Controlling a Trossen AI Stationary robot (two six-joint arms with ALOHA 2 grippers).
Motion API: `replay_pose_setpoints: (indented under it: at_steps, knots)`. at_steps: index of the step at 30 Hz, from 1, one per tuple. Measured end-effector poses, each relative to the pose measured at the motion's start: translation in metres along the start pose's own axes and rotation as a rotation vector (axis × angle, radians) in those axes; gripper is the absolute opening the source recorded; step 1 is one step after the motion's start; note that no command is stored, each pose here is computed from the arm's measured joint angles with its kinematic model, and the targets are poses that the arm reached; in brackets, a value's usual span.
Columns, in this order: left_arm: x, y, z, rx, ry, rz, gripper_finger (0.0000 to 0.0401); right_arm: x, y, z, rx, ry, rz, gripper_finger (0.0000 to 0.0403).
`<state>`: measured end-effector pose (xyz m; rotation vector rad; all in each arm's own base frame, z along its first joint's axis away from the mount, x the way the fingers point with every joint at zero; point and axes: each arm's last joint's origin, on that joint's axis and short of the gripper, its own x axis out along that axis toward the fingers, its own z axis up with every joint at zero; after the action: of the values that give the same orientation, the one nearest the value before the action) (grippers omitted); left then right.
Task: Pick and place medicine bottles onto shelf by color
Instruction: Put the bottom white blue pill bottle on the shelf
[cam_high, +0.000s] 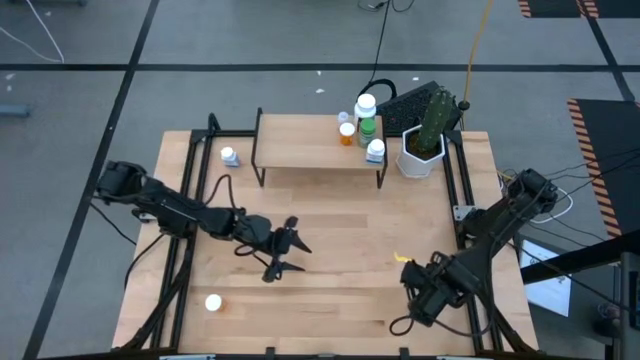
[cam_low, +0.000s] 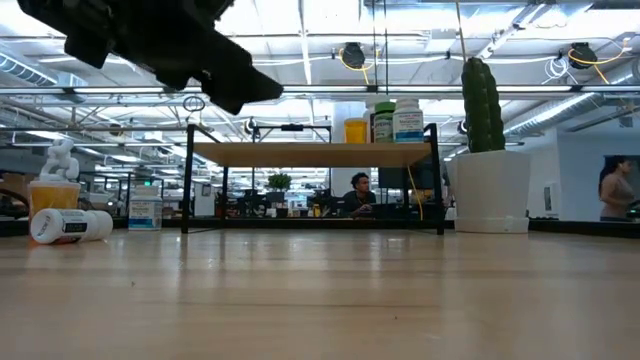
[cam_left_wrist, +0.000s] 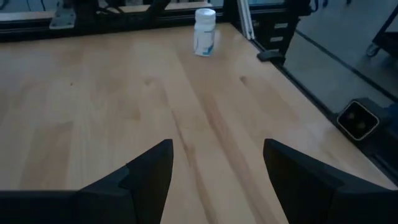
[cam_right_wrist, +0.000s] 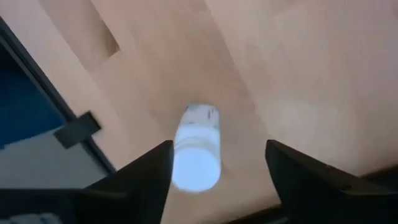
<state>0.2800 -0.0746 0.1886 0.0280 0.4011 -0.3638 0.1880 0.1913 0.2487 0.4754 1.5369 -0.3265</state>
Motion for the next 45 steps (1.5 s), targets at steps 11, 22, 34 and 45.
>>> replay_pose_setpoints:
  at_steps: [11,22,34,45]
  knots:
    - [0.002,-0.001,-0.005,-0.022,0.039,0.006,0.0250,0.011,0.007,-0.019,0.196,0.034,0.052,0.0306]
    - [0.002,-0.002,-0.005,-0.019,0.043,0.028,0.0250,0.042,0.004,-0.025,0.198,0.045,0.093,0.0299]
    - [0.002,-0.002,-0.005,-0.016,0.043,0.043,0.0250,0.049,-0.004,-0.022,0.158,0.058,0.055,0.0219]
    - [0.002,-0.001,-0.006,-0.012,0.048,0.066,0.0250,0.025,0.004,0.030,-0.027,-0.056,0.203,0.0167]
